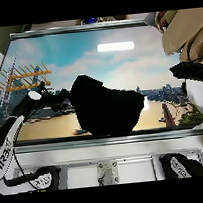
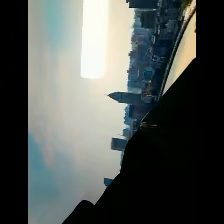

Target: Fold the clothes and pants, and hang the long-sleeved shirts on hangers.

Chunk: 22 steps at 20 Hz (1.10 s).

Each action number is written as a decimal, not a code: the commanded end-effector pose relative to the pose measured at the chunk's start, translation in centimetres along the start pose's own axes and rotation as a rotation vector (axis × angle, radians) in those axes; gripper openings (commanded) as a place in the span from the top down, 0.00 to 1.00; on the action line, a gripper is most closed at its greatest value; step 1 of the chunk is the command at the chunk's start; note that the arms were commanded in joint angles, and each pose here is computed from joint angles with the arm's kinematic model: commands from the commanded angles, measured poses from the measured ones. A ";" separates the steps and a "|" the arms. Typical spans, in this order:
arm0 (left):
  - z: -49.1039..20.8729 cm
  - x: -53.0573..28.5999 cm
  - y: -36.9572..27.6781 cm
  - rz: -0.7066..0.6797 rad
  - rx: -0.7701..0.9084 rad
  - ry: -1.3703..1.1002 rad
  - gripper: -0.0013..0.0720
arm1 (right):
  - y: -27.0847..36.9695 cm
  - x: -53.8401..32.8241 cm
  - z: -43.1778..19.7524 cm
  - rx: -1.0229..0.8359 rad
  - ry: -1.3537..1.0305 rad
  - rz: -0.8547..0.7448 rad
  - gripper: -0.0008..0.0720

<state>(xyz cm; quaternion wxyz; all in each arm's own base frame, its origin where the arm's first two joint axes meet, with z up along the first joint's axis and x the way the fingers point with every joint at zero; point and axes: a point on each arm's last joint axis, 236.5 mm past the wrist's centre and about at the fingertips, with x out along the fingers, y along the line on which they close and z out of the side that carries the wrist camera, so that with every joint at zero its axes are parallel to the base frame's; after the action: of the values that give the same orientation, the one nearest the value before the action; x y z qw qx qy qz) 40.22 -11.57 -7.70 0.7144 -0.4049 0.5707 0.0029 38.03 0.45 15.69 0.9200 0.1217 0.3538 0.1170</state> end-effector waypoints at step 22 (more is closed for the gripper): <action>2.0 -2.1 -8.7 -0.104 0.264 -0.085 0.96 | 1.4 15.2 -14.1 0.242 0.446 0.142 0.95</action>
<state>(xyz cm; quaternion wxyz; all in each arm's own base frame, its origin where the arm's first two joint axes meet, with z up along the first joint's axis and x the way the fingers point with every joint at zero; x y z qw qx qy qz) 44.14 -16.31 -5.62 0.7373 -0.3683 0.5611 -0.0769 37.39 8.44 -6.57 0.7581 0.2402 0.5870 0.1516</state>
